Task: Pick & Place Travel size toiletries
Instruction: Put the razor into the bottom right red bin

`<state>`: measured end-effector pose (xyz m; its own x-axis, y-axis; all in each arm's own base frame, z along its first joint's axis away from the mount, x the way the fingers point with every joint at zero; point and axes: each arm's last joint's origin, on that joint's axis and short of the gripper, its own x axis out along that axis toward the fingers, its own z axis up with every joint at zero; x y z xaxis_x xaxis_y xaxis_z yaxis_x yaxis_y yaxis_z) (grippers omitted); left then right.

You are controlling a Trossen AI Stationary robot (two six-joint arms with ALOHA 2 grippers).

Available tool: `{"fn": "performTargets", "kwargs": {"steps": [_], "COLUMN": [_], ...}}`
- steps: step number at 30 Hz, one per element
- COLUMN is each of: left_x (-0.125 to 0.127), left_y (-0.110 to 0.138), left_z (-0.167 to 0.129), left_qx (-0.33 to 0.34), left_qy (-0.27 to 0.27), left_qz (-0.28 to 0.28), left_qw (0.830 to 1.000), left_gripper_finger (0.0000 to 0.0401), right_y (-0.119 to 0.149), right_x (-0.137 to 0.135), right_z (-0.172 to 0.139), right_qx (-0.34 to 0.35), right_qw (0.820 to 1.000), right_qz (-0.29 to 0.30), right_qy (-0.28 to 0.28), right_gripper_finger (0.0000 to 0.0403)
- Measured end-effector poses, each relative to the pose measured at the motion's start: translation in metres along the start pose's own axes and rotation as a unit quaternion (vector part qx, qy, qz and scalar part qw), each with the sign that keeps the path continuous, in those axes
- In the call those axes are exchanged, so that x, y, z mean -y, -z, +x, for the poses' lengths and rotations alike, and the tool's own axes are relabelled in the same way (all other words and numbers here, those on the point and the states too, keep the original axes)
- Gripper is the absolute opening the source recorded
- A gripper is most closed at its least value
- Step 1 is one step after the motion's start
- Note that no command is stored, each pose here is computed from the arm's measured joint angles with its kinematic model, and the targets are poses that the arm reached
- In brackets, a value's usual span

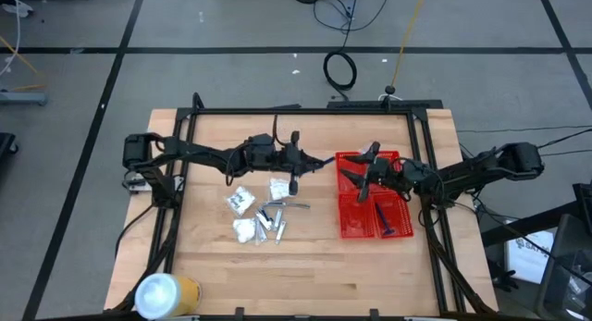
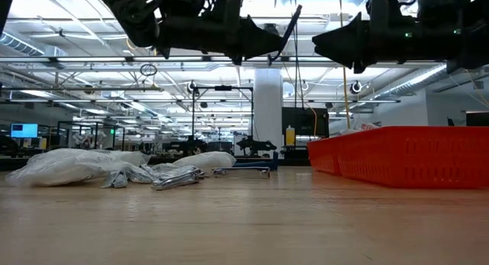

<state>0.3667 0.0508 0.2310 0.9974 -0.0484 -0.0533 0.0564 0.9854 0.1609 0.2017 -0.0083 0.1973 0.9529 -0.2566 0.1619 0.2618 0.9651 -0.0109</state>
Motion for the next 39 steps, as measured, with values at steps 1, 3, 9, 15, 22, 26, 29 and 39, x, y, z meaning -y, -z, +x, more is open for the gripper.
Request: {"fn": "performTargets", "kwargs": {"steps": [1,3,9,15,22,26,29,39], "left_x": [0.001,0.003,0.007,0.007,0.008,0.008,0.008,0.009], "left_y": [-0.001,-0.001,-0.001,0.0,0.001,0.002,0.003,0.003], "left_z": [0.0,0.001,0.001,0.001,0.001,0.001,0.001,0.001], "left_qx": [0.002,0.003,0.002,-0.004,-0.009,-0.015,-0.02,-0.021], "left_qy": [0.002,0.005,0.01,0.011,0.012,0.013,0.014,0.015], "left_qz": [0.0,0.0,-0.008,-0.011,-0.012,-0.012,-0.013,-0.009], "left_qw": [1.0,1.0,1.0,1.0,1.0,1.0,1.0,1.0], "left_gripper_finger": [0.0014,0.0008,0.0016,0.0007,0.0014,0.0007,0.0018,0.0009], "right_y": [0.0,-0.001,-0.003,-0.005,-0.004,-0.004,-0.004,-0.003], "right_x": [0.0,-0.001,-0.005,-0.012,-0.014,-0.014,-0.014,-0.014], "right_z": [0.001,0.004,0.017,0.037,0.047,0.047,0.047,0.047], "right_qx": [0.006,0.019,0.038,0.041,0.041,0.042,0.042,0.034], "right_qw": [1.0,0.999,0.998,0.997,0.996,0.996,0.996,0.996], "right_qz": [0.006,0.017,0.019,0.009,-0.018,-0.03,-0.033,-0.044], "right_qy": [-0.009,-0.029,-0.046,-0.072,-0.07,-0.069,-0.069,-0.068], "right_gripper_finger": [0.0185,0.0184,0.0187,0.0192,0.018,0.0159,0.0132,0.0022]}}
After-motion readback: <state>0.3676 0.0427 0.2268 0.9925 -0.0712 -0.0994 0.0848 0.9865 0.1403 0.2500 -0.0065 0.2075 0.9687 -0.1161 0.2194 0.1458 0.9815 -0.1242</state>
